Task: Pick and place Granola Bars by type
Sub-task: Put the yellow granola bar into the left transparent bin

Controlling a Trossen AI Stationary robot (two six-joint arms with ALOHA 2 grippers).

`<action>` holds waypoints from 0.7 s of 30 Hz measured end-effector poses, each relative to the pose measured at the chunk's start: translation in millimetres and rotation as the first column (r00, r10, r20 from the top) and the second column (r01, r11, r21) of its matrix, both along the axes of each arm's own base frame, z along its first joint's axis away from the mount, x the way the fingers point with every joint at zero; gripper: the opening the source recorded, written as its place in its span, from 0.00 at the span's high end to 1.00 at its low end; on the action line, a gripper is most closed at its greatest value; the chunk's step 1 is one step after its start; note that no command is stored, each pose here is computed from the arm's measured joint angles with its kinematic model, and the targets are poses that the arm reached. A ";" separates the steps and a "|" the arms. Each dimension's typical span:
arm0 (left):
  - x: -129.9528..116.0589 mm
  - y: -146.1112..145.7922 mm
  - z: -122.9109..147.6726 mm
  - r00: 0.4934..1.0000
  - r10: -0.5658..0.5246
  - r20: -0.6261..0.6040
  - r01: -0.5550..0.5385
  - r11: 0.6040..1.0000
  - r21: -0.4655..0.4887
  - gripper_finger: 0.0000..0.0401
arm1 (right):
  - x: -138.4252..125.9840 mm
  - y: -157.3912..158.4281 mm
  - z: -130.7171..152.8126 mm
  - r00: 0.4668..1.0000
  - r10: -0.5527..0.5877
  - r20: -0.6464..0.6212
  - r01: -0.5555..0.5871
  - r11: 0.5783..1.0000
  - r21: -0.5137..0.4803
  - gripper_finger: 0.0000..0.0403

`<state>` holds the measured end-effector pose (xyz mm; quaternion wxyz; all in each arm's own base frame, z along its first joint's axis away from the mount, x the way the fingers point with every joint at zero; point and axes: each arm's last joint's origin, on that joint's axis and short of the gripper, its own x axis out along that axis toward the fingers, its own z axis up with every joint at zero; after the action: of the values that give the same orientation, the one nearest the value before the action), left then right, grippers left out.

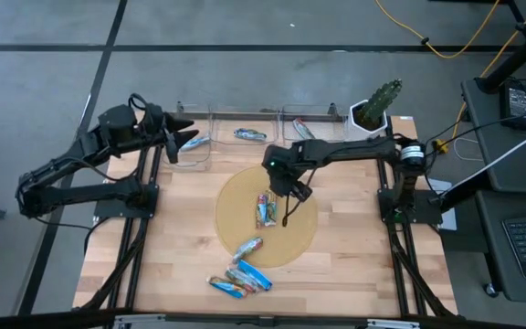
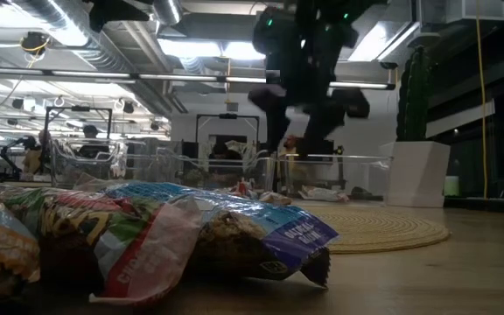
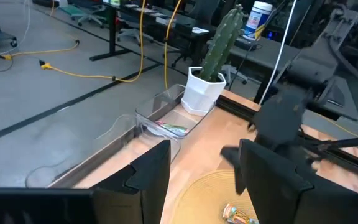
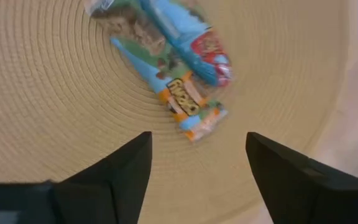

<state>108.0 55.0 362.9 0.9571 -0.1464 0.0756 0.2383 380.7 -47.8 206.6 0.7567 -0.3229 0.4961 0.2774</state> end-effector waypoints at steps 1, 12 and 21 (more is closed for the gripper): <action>0.2 -0.5 0.0 1.000 -0.004 0.001 0.004 1.000 -0.001 0.55 | 2.5 0.6 -6.4 1.000 0.010 -0.010 -0.010 1.000 -0.001 0.36; 1.9 -3.0 -0.1 0.999 0.031 -0.007 -0.031 0.999 0.012 0.55 | 20.0 -1.0 -51.2 0.997 0.057 -0.054 -0.061 0.994 -0.088 0.40; 2.4 -4.1 -0.1 0.998 0.062 -0.010 -0.061 0.998 0.020 0.55 | 22.0 -0.7 -65.4 0.994 0.061 -0.087 -0.068 0.995 -0.079 0.40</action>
<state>110.4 50.9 362.8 0.9503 -0.1380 0.0739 0.2691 402.7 -48.5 141.1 0.7118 -0.3574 0.5280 0.2946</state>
